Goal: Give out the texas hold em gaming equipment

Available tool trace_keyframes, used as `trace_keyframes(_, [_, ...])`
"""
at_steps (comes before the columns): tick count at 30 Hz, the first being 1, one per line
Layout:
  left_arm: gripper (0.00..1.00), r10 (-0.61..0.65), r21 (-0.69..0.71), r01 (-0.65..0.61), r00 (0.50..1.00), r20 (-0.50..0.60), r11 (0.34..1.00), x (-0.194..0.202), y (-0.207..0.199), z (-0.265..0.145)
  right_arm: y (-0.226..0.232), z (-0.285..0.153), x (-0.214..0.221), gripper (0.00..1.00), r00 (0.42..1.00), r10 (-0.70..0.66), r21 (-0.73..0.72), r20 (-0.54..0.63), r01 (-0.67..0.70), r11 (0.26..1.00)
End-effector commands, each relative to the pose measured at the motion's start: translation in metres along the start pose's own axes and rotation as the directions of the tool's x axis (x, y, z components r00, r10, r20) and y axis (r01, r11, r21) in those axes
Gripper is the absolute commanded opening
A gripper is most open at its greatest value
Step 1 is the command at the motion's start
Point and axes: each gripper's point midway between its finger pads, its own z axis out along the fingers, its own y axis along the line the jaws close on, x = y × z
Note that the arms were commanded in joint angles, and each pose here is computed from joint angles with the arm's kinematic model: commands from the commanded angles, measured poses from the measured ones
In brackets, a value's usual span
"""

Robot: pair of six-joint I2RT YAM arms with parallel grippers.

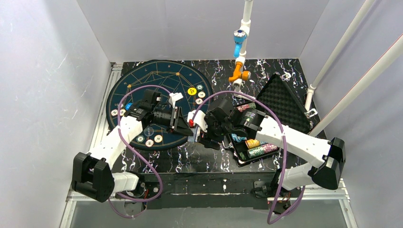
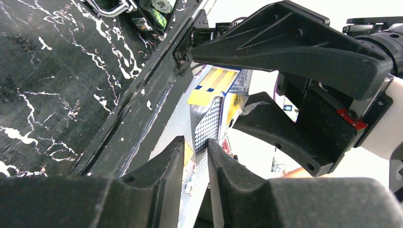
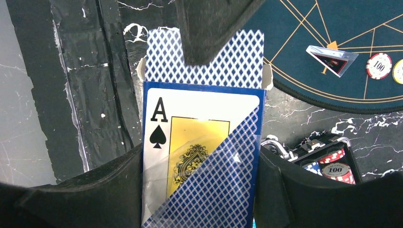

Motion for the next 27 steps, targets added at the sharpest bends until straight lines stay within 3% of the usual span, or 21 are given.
trace_keyframes(1, [0.19,0.023,-0.014,-0.023,0.999,0.038,1.000,0.000,-0.005,-0.016,-0.004,-0.016,-0.028,0.01,0.992,-0.023,0.034,0.127,0.019,0.999])
trace_keyframes(3, [0.11,0.031,-0.011,-0.031,0.998,0.046,0.999,0.000,-0.007,-0.018,-0.004,-0.015,-0.027,0.01,0.992,-0.022,0.035,0.124,0.018,0.999])
trace_keyframes(5, [0.11,0.045,-0.007,-0.045,0.998,0.051,0.999,0.001,-0.010,-0.019,-0.004,-0.015,-0.026,0.01,0.992,-0.022,0.036,0.121,0.017,0.999])
trace_keyframes(10, [0.49,0.058,0.036,-0.060,0.997,0.053,0.998,-0.006,-0.021,-0.020,-0.005,-0.013,-0.026,0.01,0.993,-0.021,0.035,0.119,0.017,0.999])
trace_keyframes(13, [0.53,0.063,0.041,-0.065,0.997,0.049,0.997,-0.009,-0.022,-0.016,-0.006,-0.013,-0.031,0.01,0.991,-0.019,0.037,0.131,0.014,0.999])
trace_keyframes(14, [0.50,0.058,0.035,-0.060,0.997,0.045,0.998,-0.009,-0.021,-0.014,-0.007,-0.012,-0.032,0.01,0.991,-0.017,0.038,0.134,0.012,0.999])
trace_keyframes(20, [0.10,0.008,-0.045,-0.007,1.000,0.027,0.999,-0.003,-0.003,-0.018,-0.009,-0.013,-0.034,0.01,0.990,-0.019,0.049,0.136,0.013,0.999])
trace_keyframes(22, [0.02,-0.013,-0.048,0.014,0.999,0.036,0.999,-0.001,0.000,-0.024,-0.010,-0.013,-0.031,0.01,0.991,-0.017,0.056,0.131,0.010,0.998])
trace_keyframes(27, [0.00,-0.027,-0.051,0.031,0.996,0.090,0.998,-0.008,0.003,-0.040,-0.010,-0.011,-0.028,0.01,0.992,-0.010,0.059,0.122,0.003,0.998])
